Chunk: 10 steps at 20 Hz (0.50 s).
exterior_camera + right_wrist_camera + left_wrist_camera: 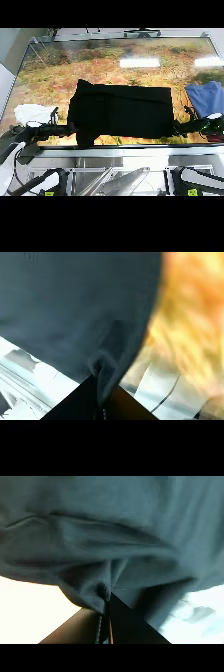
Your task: Fold the shirts.
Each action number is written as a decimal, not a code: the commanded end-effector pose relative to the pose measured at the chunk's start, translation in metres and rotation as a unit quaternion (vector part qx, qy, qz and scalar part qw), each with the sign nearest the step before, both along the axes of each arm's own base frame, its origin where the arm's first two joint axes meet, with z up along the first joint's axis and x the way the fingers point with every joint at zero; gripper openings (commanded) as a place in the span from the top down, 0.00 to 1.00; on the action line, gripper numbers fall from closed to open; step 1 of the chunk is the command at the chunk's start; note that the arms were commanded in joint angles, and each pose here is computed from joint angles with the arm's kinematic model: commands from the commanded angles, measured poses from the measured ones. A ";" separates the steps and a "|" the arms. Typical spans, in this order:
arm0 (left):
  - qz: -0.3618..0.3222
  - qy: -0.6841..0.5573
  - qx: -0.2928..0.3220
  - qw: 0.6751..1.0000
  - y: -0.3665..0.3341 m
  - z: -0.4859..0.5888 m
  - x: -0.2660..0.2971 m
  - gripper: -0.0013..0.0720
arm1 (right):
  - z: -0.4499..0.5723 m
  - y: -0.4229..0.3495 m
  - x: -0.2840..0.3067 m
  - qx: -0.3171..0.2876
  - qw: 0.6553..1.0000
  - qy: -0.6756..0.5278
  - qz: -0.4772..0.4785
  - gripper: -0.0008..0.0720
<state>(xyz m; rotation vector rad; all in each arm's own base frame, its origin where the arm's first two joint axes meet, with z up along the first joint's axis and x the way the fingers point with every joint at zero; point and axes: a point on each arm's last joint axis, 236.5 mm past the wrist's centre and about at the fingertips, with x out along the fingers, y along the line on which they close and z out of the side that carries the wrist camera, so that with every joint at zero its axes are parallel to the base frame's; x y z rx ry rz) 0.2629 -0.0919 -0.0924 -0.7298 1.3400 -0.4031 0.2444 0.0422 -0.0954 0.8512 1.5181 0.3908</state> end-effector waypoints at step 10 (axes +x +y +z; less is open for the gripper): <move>-0.029 -0.189 0.033 0.981 0.001 0.174 0.054 0.96 | 0.077 -0.047 0.054 -0.084 0.993 -0.085 -0.025 0.96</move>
